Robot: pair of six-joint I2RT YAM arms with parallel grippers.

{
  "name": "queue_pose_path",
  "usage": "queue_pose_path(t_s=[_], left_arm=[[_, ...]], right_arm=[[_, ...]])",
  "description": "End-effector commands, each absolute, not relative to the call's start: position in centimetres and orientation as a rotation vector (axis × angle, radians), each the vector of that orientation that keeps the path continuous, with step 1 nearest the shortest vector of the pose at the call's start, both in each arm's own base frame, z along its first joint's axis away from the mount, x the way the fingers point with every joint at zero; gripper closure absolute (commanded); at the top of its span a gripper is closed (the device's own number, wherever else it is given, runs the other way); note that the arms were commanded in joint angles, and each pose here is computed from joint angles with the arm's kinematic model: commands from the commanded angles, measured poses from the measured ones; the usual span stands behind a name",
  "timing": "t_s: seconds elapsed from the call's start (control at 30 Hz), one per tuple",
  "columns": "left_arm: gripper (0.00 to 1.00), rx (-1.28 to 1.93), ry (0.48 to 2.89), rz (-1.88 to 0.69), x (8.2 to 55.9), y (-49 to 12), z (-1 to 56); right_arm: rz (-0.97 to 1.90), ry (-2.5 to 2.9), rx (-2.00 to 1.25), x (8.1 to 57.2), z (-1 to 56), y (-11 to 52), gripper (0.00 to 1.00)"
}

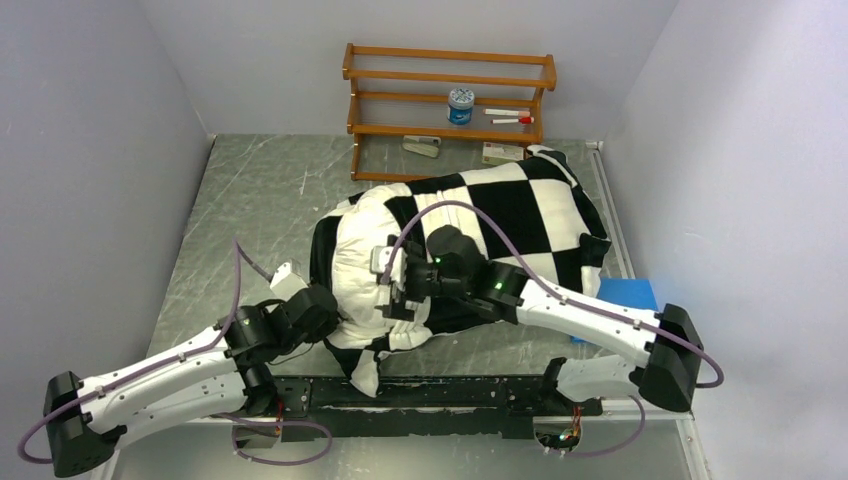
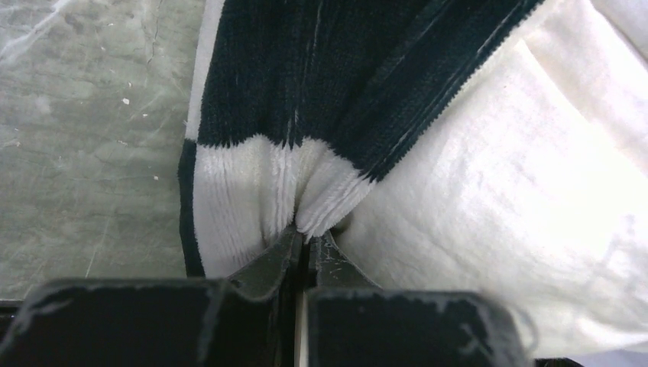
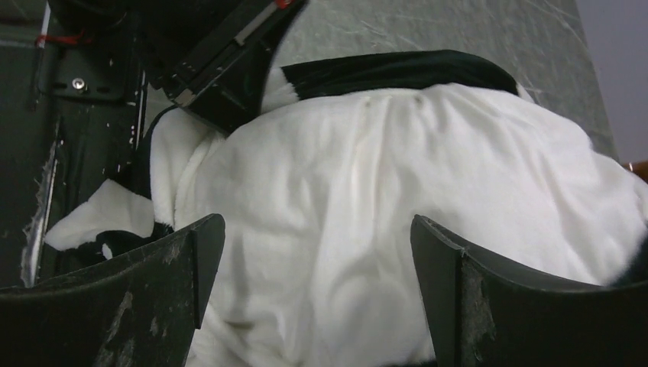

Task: Remove the pillowcase from the pillow
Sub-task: Remove the pillow from the pillowcase.

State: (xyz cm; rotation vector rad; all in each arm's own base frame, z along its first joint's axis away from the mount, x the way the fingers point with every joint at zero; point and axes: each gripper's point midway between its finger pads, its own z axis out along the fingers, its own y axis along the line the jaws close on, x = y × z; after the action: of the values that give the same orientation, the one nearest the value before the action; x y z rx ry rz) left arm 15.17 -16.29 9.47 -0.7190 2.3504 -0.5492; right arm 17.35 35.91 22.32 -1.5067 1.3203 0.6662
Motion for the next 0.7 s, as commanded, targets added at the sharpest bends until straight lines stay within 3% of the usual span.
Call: queue_pose_path(t_s=[0.0, 0.17, 0.3, 0.37, 0.47, 0.6, 0.63, 0.67], left_arm=[[0.95, -0.692, 2.467, -0.452, 12.9, -14.6, 6.9], [0.95, -0.704, 2.453, -0.49, 13.0, -14.8, 7.2], [0.95, -0.709, 2.444, -0.492, 13.0, -14.7, 7.4], [0.95, -0.721, 2.432, -0.491, 13.1, -14.5, 7.6], [0.95, -0.732, 2.418, -0.495, 13.1, -14.1, 7.9], [0.95, -0.75, 2.417, -0.483, 12.7, -13.5, 7.5], [0.95, -0.76, 2.423, -0.468, 12.5, -13.2, 7.3], [0.95, -0.771, 2.429, -0.449, 12.3, -12.8, 7.0]], right_arm=[[0.604, 1.192, -1.607, 16.5, 21.1, 38.0, 0.05], [0.498, 1.218, -1.693, 16.5, 17.6, 38.9, 0.02], [0.258, 1.369, -1.596, 20.6, 12.8, 38.4, 0.02], [0.067, 1.474, -1.492, 23.6, 10.5, 37.1, 0.1], [-0.156, 1.592, -1.324, 27.3, 7.8, 34.2, 0.48], [-0.056, 1.796, -1.004, 30.1, 9.8, 33.0, 0.91], [-0.002, 1.831, -0.907, 31.0, 11.7, 32.9, 1.0], [0.057, 1.863, -0.808, 31.8, 13.8, 32.7, 1.0]])
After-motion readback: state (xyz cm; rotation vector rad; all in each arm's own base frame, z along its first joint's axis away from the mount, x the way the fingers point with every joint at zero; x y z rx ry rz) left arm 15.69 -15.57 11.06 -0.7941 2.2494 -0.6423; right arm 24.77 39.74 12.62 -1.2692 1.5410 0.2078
